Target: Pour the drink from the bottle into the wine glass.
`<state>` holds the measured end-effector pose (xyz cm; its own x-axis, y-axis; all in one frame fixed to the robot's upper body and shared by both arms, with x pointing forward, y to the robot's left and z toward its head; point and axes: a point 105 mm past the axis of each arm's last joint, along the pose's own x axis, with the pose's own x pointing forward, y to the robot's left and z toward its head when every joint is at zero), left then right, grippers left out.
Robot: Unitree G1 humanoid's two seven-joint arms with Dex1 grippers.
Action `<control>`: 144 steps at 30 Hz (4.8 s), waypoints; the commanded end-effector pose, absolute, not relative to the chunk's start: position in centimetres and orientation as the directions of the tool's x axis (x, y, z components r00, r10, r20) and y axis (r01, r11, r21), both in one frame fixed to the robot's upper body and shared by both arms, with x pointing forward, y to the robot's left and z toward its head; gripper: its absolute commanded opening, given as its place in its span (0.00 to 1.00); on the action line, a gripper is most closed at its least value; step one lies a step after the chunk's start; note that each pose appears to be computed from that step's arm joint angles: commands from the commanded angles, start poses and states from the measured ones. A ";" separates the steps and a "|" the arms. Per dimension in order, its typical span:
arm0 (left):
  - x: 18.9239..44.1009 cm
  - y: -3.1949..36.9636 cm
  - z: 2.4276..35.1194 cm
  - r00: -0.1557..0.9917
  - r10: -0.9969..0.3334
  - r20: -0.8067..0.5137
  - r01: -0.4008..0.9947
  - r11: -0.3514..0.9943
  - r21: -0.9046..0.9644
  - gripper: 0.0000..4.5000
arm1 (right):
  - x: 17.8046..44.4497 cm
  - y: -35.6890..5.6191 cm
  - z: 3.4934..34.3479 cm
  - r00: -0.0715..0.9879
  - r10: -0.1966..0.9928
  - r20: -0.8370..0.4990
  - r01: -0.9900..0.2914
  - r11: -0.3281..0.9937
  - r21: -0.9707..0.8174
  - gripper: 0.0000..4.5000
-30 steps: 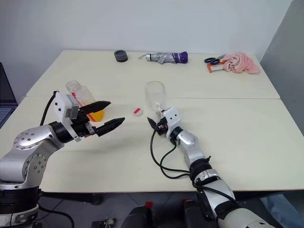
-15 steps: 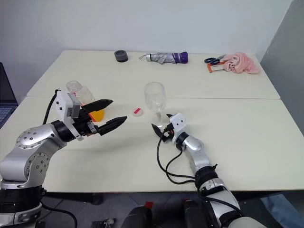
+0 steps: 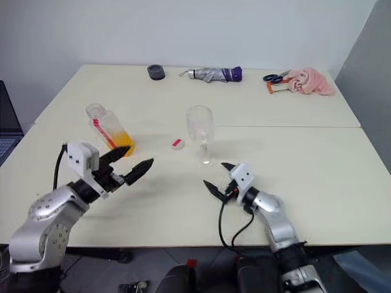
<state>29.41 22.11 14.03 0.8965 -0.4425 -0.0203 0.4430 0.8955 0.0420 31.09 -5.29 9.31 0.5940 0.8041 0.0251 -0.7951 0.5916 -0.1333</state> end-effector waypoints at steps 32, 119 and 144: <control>33.9 29.7 15.9 0.993 -0.055 0.102 0.046 0.995 0.091 1.00 | 26.3 -2.9 14.3 0.359 0.933 0.032 -0.920 0.359 -0.157 0.99; 41.0 14.1 28.7 0.695 -0.694 0.188 0.065 0.321 0.945 0.37 | 30.2 -5.5 22.4 0.613 0.736 0.287 -0.704 0.674 -0.223 1.00; 40.9 12.5 30.4 0.623 -0.754 0.209 -0.159 0.139 0.977 0.37 | 27.0 -10.3 21.7 0.668 0.724 0.175 -0.683 0.689 -0.242 1.00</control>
<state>41.42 12.52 27.88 0.6509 -0.7450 0.1457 -0.0780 0.1253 0.9890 27.87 -10.33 20.25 0.6917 0.7102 0.1306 -0.6818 0.7019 -0.2062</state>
